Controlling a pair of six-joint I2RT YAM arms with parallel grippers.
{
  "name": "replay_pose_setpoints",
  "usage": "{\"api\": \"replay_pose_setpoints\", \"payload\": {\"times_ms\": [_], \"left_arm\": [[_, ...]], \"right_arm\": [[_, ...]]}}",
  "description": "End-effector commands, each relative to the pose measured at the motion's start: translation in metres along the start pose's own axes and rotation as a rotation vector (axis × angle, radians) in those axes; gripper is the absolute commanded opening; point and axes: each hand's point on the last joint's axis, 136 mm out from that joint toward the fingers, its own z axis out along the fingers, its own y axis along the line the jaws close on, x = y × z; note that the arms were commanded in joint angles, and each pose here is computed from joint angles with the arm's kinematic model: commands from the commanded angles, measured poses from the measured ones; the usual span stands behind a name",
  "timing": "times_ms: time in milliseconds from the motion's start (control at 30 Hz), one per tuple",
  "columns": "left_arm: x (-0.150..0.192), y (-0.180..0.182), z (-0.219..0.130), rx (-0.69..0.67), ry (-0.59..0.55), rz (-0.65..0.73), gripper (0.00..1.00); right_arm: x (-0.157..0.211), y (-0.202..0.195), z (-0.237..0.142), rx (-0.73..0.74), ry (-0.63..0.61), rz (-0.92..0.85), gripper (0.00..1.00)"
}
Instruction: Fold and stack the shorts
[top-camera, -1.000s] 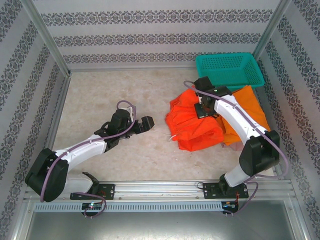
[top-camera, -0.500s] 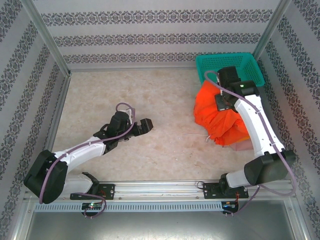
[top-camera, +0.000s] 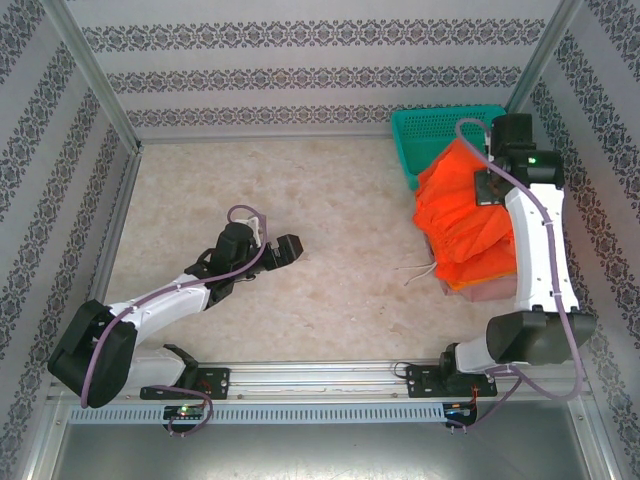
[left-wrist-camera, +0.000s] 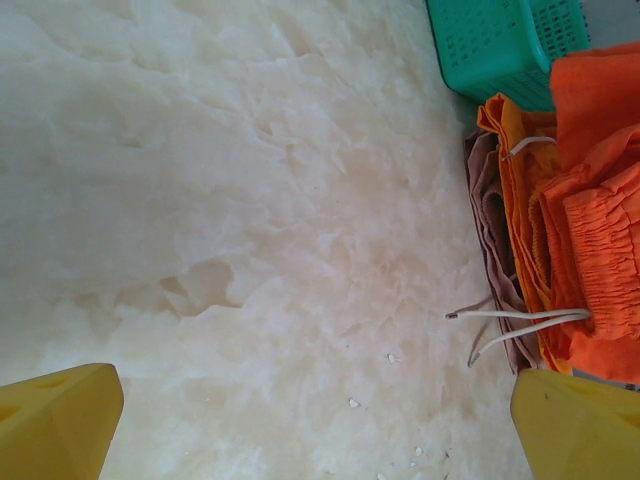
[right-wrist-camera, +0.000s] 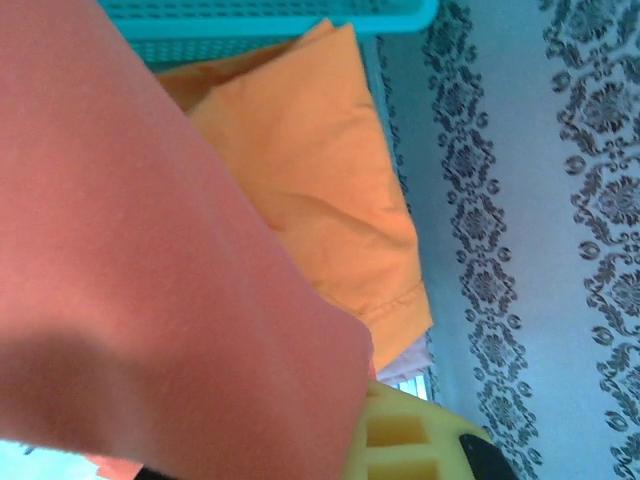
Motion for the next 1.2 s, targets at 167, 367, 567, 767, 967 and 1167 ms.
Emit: {"api": "replay_pose_setpoints", "payload": {"times_ms": [167, 367, 567, 767, 967, 1167], "left_arm": [[-0.003, 0.003, -0.003, 0.030, -0.020, -0.017, 1.00], [0.000, 0.007, -0.002, 0.029, -0.014, -0.029, 1.00], [0.002, 0.011, -0.002, 0.025, -0.009, -0.033, 1.00], [0.000, 0.013, -0.005, 0.021, -0.017, -0.037, 1.00], [-0.007, 0.015, -0.012, 0.005, -0.046, -0.040, 1.00], [-0.011, 0.012, -0.015, 0.003, -0.051, -0.047, 1.00]], "right_arm": [[0.000, -0.046, 0.059, 0.150, 0.123, 0.035, 0.00], [0.010, -0.069, 0.102, 0.223, 0.235, 0.065, 0.02], [0.023, -0.091, 0.133, 0.303, 0.336, 0.102, 0.13], [0.025, -0.108, 0.143, 0.375, 0.375, 0.149, 0.77], [-0.033, -0.061, 0.100, 0.079, 0.090, 0.315, 0.89], [-0.075, 0.005, 0.082, -0.301, -0.025, 0.433, 0.94]]}}
